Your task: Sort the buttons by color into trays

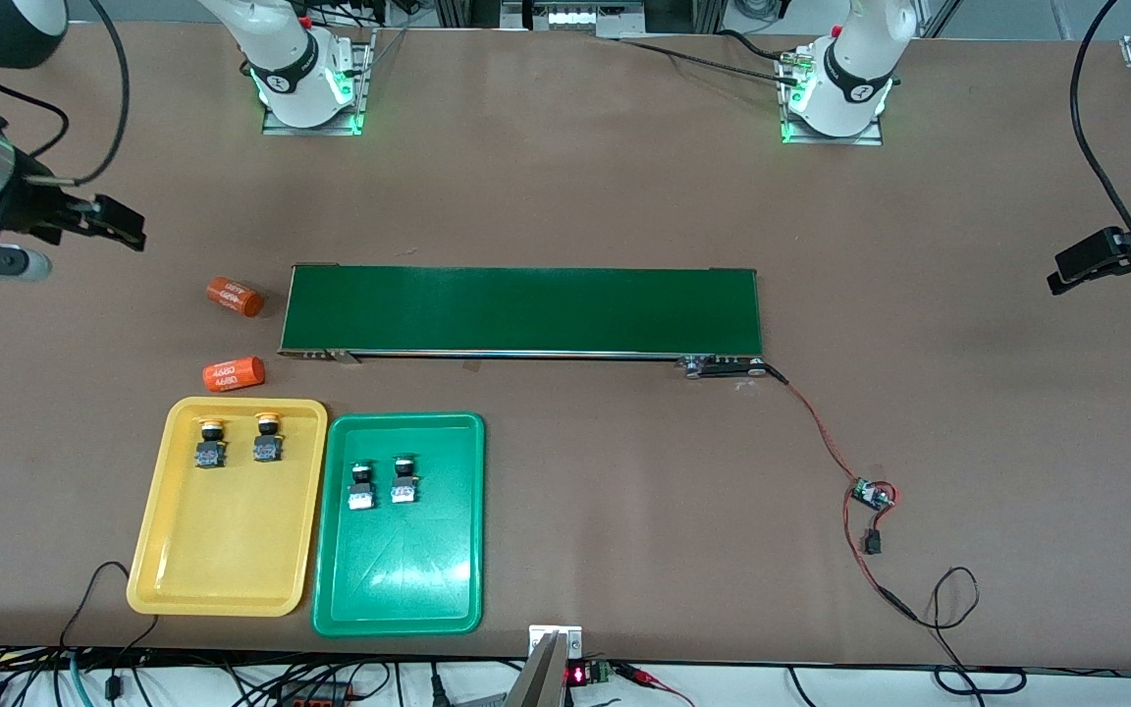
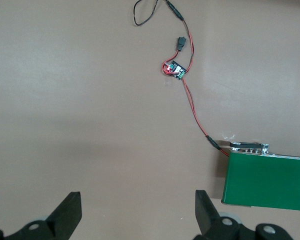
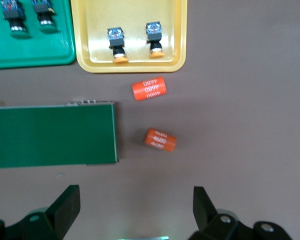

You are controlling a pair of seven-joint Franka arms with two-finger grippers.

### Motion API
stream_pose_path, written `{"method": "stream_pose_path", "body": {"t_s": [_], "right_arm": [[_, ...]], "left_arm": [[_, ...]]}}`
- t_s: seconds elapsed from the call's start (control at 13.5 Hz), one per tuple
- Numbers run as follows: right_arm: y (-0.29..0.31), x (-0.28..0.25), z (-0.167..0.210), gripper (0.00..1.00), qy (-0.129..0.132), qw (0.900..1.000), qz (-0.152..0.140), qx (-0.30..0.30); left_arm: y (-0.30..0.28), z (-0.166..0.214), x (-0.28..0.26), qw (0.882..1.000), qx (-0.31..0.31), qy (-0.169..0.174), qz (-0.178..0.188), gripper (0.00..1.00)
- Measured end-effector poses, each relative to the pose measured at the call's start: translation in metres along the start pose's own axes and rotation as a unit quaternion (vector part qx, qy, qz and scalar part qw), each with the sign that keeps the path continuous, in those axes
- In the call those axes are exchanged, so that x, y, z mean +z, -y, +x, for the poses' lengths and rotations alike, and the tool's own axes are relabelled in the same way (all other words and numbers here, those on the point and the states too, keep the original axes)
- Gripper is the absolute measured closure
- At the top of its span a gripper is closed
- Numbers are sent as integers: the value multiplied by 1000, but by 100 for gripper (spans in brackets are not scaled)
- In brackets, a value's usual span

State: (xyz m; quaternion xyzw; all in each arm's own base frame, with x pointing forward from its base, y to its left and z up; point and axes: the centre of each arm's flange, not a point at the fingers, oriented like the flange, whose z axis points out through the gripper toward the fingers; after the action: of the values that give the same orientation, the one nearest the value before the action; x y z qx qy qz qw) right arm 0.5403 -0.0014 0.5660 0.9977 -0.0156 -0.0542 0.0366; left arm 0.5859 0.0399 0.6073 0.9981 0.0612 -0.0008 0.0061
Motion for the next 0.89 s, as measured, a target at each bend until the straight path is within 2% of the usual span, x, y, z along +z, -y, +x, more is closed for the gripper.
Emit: {"method": "stream_pose_path", "body": {"t_s": [0.3,0.89], "right_arm": [[-24,1,-7,0,8,1000,12,-5],[-18,2,-6,0,9,1000,15,-2]], "left_arm": [[-2,0,0,1000,2,0,0,0],[-4,-1,-1,1000,3,-1,0,0]]}}
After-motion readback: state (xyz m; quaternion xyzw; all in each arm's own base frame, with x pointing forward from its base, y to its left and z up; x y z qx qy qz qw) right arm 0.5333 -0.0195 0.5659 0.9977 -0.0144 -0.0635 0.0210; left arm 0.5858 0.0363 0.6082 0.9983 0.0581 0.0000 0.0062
